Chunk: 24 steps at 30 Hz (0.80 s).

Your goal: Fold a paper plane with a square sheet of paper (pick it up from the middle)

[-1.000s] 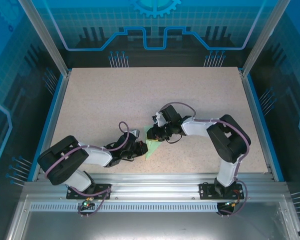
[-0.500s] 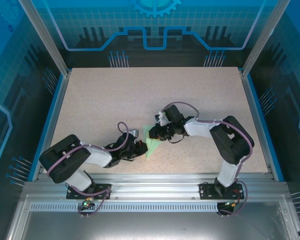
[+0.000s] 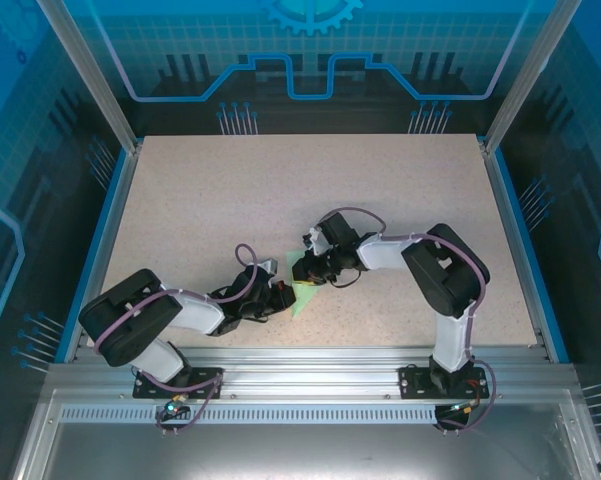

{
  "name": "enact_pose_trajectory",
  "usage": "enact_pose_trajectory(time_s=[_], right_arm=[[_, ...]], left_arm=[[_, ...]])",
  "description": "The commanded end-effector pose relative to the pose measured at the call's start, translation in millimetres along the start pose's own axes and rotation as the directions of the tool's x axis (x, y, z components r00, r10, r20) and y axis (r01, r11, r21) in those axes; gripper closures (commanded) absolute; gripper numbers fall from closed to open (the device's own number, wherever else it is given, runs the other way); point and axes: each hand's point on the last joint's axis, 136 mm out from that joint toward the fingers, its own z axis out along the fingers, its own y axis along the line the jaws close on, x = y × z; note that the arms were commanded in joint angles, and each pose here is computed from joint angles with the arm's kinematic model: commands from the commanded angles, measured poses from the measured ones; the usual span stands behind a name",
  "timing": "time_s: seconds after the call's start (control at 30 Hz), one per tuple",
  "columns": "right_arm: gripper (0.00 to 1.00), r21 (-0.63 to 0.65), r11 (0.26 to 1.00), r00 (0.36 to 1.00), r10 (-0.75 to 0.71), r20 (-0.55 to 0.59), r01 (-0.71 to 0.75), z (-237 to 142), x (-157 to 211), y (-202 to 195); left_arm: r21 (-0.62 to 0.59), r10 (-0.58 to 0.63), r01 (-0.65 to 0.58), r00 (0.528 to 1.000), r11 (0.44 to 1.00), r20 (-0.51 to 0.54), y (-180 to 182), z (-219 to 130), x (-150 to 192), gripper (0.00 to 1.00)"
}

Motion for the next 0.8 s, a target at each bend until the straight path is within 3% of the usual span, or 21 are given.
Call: enact_pose_trajectory(time_s=[0.0,0.27,0.57,0.67,0.77], right_arm=[[0.81,-0.001,1.000,1.000,-0.007,-0.026,0.007,12,0,-4],[0.82,0.072,0.997,0.999,0.024,-0.041,-0.021,18,5,-30],[0.82,0.130,0.991,0.997,0.047,-0.058,-0.039,21,14,-49],[0.82,0.129,0.991,0.997,0.046,-0.060,-0.038,21,13,-48],[0.82,0.124,0.992,0.997,0.045,-0.059,-0.037,21,12,-46]], left_arm=[[-0.120,-0.030,0.022,0.998,0.993,-0.062,37,0,21,0.95],[-0.114,-0.012,0.004,0.997,0.993,-0.072,31,-3,20,0.89],[-0.082,0.007,-0.009,1.000,0.997,-0.026,10,-27,7,0.67],[-0.067,0.025,-0.025,1.000,0.997,-0.005,-2,-39,0,0.66],[-0.037,0.048,-0.048,0.999,0.998,0.001,-16,-46,-4,0.72]])
